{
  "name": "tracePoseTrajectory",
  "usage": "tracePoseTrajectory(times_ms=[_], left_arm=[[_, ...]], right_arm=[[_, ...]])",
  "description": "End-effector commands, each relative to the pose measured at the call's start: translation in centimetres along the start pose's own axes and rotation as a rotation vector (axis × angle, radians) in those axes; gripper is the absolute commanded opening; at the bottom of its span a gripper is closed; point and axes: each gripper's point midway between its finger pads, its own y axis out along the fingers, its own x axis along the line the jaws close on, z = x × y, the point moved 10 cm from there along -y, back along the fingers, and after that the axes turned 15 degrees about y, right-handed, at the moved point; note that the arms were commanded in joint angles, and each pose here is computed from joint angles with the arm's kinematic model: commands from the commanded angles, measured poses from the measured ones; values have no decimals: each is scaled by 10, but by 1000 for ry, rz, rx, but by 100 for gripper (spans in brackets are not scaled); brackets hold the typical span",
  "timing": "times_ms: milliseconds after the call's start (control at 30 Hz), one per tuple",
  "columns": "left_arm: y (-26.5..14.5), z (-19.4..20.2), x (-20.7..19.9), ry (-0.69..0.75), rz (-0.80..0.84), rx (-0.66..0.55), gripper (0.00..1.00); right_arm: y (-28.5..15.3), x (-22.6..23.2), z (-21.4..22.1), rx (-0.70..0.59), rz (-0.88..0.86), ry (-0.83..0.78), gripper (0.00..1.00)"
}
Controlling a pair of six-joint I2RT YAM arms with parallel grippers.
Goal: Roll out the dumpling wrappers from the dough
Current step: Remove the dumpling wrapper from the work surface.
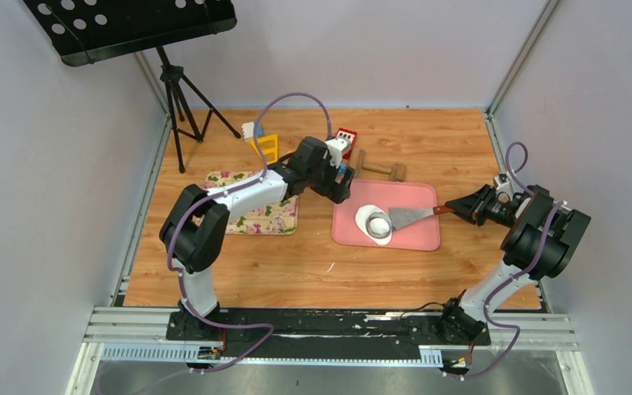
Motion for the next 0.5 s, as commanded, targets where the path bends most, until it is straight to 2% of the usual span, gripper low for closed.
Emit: tracePoseTrajectory(times_ms=[0, 467], left_arm=[[-19, -21, -2, 24, -4, -91, 100], [-22, -25, -1, 31, -11, -101, 100]], right_arm=[[-4, -6, -2, -11, -17, -18, 0], [1, -18, 1, 33, -66, 37, 0]])
